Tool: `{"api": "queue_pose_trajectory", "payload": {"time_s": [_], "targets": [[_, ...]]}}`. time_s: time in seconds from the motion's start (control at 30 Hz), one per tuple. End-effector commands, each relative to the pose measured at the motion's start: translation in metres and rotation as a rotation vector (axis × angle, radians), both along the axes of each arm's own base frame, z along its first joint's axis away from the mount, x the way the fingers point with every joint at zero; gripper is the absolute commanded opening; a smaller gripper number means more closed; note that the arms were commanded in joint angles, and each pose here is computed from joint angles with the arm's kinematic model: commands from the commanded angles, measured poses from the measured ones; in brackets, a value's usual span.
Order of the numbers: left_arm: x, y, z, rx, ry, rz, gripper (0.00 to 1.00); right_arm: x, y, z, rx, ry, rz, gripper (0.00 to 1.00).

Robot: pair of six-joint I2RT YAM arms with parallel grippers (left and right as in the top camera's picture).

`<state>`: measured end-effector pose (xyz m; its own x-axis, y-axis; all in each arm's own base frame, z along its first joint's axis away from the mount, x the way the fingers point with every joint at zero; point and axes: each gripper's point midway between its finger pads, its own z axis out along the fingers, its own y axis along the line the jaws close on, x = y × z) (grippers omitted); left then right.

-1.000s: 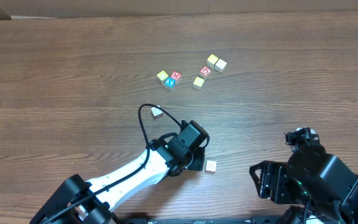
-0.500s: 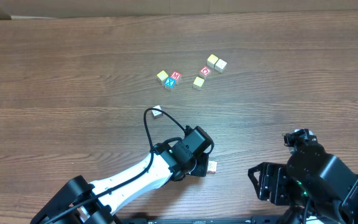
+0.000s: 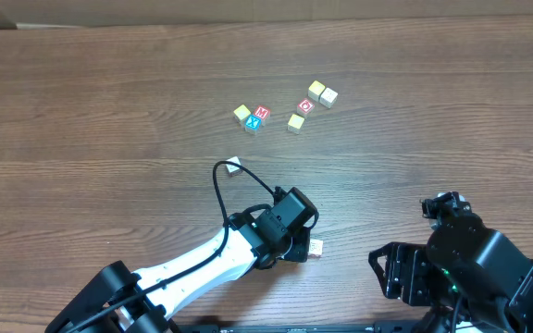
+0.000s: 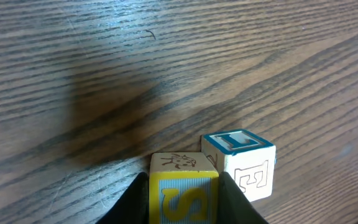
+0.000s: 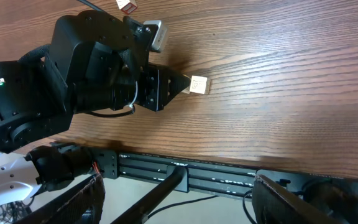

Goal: Flip 3 blocks
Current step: 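Carry the S block with the left gripper beside the L block, lower it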

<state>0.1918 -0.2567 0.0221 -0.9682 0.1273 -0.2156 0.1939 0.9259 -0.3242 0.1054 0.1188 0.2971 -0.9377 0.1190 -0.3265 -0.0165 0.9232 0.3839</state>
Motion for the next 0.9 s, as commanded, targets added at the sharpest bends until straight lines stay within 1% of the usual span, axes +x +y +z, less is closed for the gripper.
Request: {"api": "queue_pose_trajectory", "payload": {"time_s": [0.0,0.3,0.4,0.5,0.87], "targets": [[0.001,0.0023,0.0027,-0.001,-0.015,0.013,0.23,-0.0008,0.0014,0.0051,0.019,-0.008,0.003,0.77],[0.0009,0.0022,0.0027,-0.001,-0.014,0.013,0.27,-0.0013,0.0016,0.0049,0.02,-0.005,0.005,0.77],[0.0009,0.0022,0.0027,-0.001,-0.014,0.013,0.33,-0.0014,0.0015,0.005,0.02,-0.005,0.005,0.77],[0.001,0.0021,0.0028,-0.002,-0.014,0.013,0.35,-0.0016,0.0012,0.0046,0.018,-0.004,0.005,0.77],[0.0048,-0.0036,0.0058,-0.028,-0.03,0.012,0.35,-0.0017,0.0011,0.0046,0.017,-0.003,0.005,0.77]]}}
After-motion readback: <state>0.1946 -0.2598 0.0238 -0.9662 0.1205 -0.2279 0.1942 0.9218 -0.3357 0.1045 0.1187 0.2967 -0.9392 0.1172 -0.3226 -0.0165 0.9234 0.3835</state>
